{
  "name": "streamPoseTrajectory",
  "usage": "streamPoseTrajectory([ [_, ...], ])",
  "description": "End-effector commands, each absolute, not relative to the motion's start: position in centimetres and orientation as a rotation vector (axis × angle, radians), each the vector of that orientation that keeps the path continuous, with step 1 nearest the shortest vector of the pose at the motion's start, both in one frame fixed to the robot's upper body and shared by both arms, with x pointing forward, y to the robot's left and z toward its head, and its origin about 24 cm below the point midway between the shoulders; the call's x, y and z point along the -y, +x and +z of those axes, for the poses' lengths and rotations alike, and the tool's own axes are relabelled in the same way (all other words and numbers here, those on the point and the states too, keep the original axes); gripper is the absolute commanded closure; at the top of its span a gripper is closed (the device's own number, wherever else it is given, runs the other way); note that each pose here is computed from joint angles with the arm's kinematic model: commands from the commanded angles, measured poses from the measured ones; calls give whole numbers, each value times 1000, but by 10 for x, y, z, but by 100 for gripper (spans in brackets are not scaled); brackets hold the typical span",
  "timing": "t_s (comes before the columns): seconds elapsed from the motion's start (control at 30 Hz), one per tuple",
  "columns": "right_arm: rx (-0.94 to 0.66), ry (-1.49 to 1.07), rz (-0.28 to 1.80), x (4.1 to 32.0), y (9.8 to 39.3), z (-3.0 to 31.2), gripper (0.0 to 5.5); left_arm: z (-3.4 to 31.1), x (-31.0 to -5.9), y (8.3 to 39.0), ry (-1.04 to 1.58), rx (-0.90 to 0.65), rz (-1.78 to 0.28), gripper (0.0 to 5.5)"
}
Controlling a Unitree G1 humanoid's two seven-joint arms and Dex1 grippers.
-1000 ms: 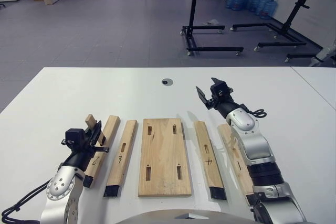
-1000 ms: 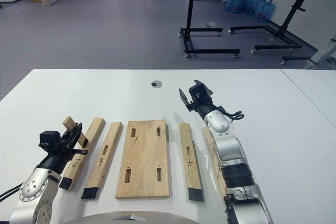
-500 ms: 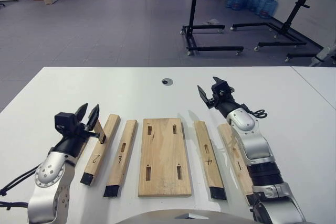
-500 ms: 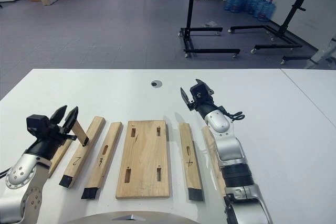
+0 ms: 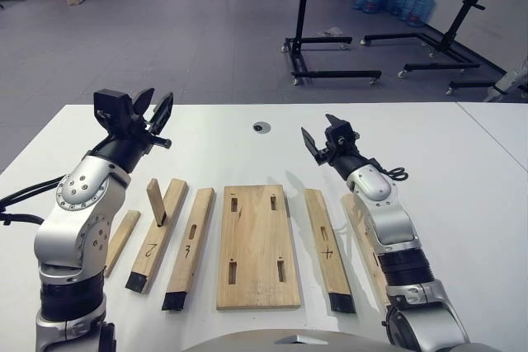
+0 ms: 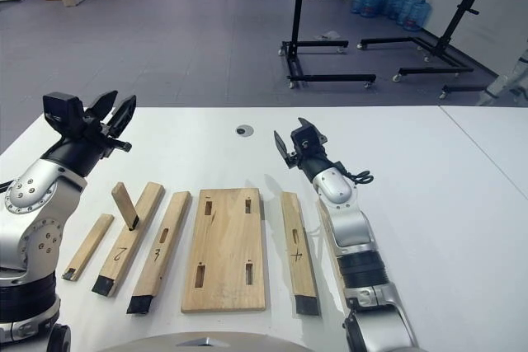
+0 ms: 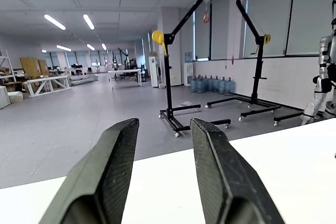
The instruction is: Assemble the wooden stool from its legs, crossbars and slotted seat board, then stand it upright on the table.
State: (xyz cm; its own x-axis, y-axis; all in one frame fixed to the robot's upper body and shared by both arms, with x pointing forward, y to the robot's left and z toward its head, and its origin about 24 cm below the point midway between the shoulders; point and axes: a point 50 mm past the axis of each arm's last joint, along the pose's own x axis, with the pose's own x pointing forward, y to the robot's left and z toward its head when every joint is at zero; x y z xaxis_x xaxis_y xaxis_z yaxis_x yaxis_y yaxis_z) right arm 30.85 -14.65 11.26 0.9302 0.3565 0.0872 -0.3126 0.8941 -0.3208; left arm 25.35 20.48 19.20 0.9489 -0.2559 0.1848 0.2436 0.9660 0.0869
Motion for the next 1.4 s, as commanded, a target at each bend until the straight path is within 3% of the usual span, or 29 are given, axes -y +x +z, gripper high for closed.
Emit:
streamPoseTrajectory([
  [0.03,152,-310,337,149,310,116,215,152,-204,238,43,20,-226,372],
  [0.17,147,-320,349,148,309,116,215,96,-208,242,31,-129,-223,372],
  [0.27,162,-310,345,152,314,124,215,99,-210,246,30,-85,-220,372],
  [0.47,145,-301,336,157,309,118,215,160,-212,252,19,122,-218,372],
  [0.6,132,-306,318,161,305,115,215,237,-214,237,30,394,-180,372],
  [0.67,126,-306,307,163,302,114,215,254,-217,230,14,463,-167,372],
  [0.7,124,-306,307,163,302,113,215,251,-226,227,28,454,-124,372],
  [0.8,121,-300,297,162,299,112,215,190,-269,222,121,187,8,372],
  [0.93,106,-299,291,160,291,106,215,112,-301,181,237,-109,45,372],
  [1.07,72,-263,271,159,281,99,215,86,-273,150,179,-181,-90,372],
  [1.23,59,-265,261,158,277,98,215,77,-252,134,224,-265,-238,310],
  [1.4,56,-272,261,156,277,100,215,67,-248,130,216,-389,-276,241],
])
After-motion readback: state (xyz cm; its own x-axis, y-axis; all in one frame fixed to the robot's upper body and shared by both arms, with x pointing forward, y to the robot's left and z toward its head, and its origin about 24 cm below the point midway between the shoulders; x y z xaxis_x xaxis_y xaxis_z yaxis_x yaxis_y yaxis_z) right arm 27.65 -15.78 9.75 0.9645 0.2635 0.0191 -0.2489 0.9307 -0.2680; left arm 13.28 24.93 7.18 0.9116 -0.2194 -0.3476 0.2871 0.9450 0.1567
